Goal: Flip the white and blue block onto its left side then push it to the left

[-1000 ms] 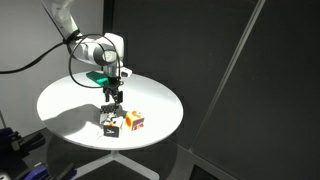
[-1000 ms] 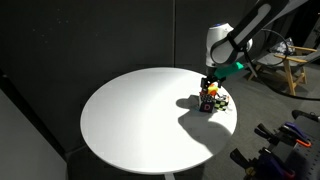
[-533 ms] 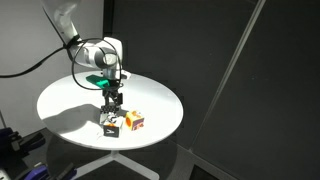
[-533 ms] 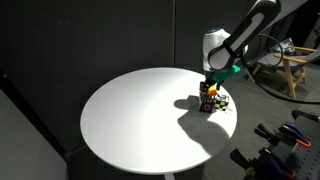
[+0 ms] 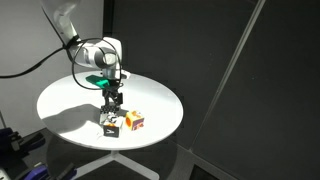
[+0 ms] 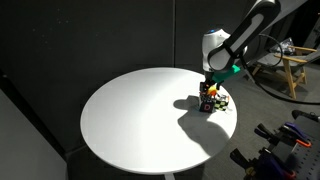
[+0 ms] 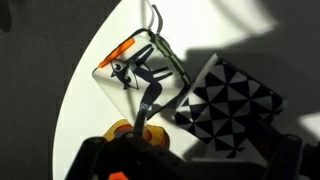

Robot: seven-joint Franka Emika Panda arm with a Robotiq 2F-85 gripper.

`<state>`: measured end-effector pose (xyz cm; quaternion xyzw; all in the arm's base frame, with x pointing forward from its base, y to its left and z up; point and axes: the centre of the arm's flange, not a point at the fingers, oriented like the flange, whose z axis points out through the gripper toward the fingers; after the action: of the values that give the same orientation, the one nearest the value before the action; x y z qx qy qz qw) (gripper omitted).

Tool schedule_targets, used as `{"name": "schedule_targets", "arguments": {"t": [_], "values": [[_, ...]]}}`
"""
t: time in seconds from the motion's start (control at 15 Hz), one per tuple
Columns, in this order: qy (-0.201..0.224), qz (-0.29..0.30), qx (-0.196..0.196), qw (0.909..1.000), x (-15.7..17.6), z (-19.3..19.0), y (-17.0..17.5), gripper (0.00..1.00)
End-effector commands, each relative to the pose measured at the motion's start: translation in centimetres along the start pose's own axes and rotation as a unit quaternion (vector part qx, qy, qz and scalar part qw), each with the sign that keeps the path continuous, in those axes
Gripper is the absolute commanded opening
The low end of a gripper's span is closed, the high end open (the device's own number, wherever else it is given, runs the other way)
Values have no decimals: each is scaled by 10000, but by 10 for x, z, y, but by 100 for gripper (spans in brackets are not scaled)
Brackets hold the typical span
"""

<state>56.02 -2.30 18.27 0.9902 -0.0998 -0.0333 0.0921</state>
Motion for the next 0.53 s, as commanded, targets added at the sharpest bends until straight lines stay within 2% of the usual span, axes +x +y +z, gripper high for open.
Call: {"name": "schedule_targets", "arguments": {"t": [0.0,0.47], "values": [[57,50,-107,9999,5,3,-1,100],[2,39,-153,9999,5,11,-1,100]]}}
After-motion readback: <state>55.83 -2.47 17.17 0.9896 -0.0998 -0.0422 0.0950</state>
